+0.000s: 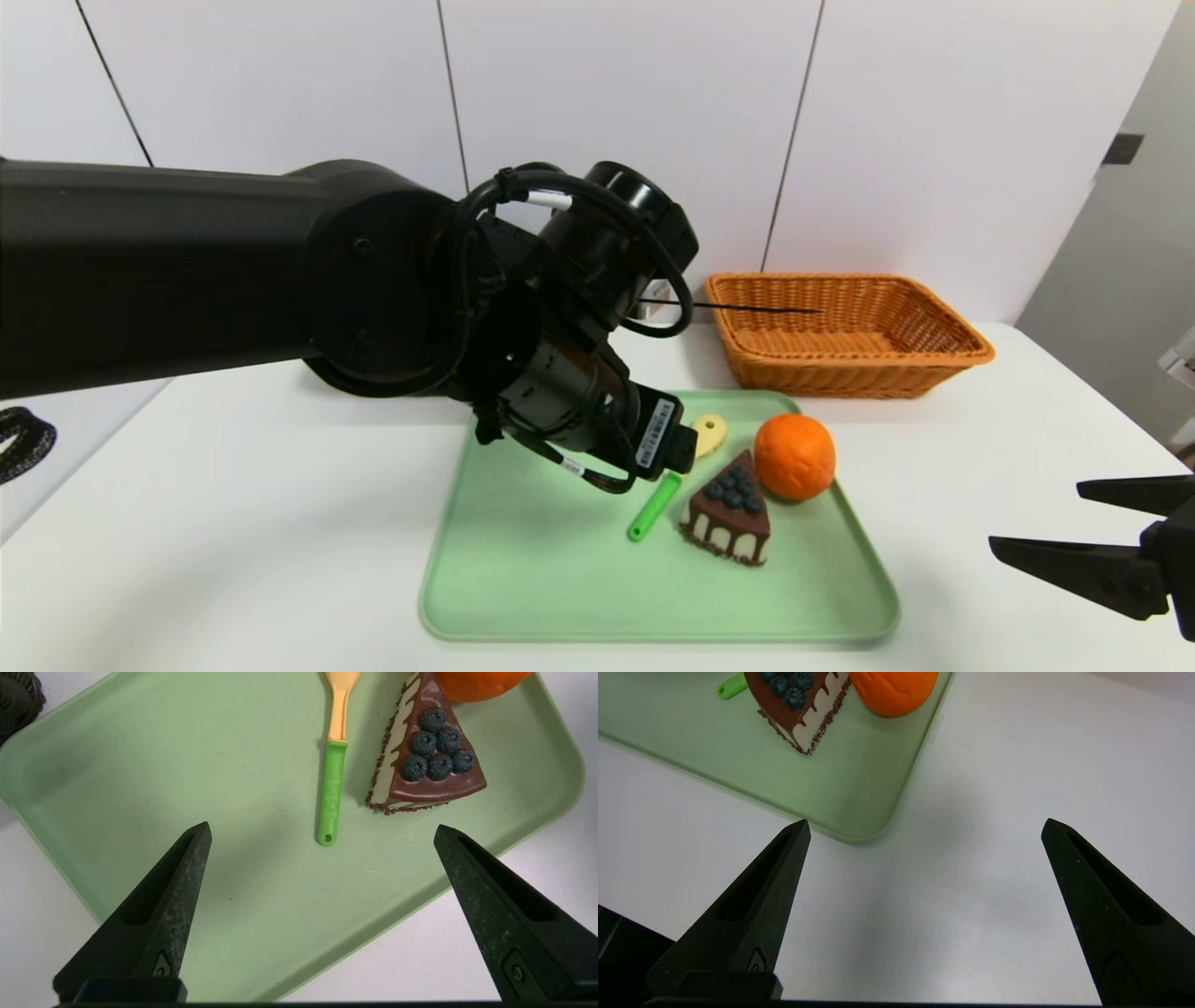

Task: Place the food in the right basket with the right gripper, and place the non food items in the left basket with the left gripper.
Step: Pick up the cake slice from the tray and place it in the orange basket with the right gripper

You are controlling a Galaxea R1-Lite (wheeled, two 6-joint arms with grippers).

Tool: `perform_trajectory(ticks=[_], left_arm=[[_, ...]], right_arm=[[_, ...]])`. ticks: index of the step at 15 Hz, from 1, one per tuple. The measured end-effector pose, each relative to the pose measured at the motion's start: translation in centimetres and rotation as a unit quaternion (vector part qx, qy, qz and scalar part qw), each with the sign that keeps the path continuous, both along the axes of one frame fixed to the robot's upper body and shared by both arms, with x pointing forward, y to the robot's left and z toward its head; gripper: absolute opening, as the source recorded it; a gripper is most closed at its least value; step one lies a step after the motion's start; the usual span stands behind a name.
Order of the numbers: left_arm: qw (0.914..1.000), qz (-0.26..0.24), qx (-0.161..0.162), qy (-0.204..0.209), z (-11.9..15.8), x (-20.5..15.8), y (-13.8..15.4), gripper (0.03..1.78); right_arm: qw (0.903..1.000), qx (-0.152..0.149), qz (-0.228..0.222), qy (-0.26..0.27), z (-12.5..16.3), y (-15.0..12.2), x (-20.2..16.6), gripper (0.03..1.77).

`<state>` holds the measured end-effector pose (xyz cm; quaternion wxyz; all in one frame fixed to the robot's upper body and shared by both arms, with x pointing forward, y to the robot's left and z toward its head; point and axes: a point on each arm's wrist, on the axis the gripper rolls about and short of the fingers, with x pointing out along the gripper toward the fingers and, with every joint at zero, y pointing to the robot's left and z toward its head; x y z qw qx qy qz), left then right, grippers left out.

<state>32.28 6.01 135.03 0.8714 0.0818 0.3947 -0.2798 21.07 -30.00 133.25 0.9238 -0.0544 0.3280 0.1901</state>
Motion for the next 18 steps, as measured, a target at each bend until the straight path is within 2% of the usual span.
perform_trajectory(ticks=[2, 6, 9, 11, 18], left_arm=[[1.0000, -0.009, 0.000, 0.000, 0.3, -0.7, 0.1, 1.69], [0.9993, -0.032, 0.006, -0.017, 1.6, -2.3, 1.6, 1.69], [0.9979, -0.052, 0.028, -0.025, 2.4, -3.4, 3.2, 1.69], [0.9978, -0.054, 0.027, -0.028, 2.8, -3.8, 3.7, 1.69], [0.9978, -0.053, 0.026, -0.030, 2.9, -4.0, 4.0, 1.69]], right_arm=[[1.0000, 0.008, -0.005, -0.003, 0.3, 0.0, 0.1, 1.71], [0.9986, 0.046, -0.026, -0.002, 1.6, 0.4, 0.8, 1.71], [0.9974, 0.065, -0.025, 0.020, 1.7, 1.4, 1.6, 1.71], [0.9959, 0.076, -0.017, 0.046, 1.5, 2.5, 2.3, 1.71], [0.9892, 0.080, 0.001, 0.122, 0.1, 6.7, 5.6, 1.71]])
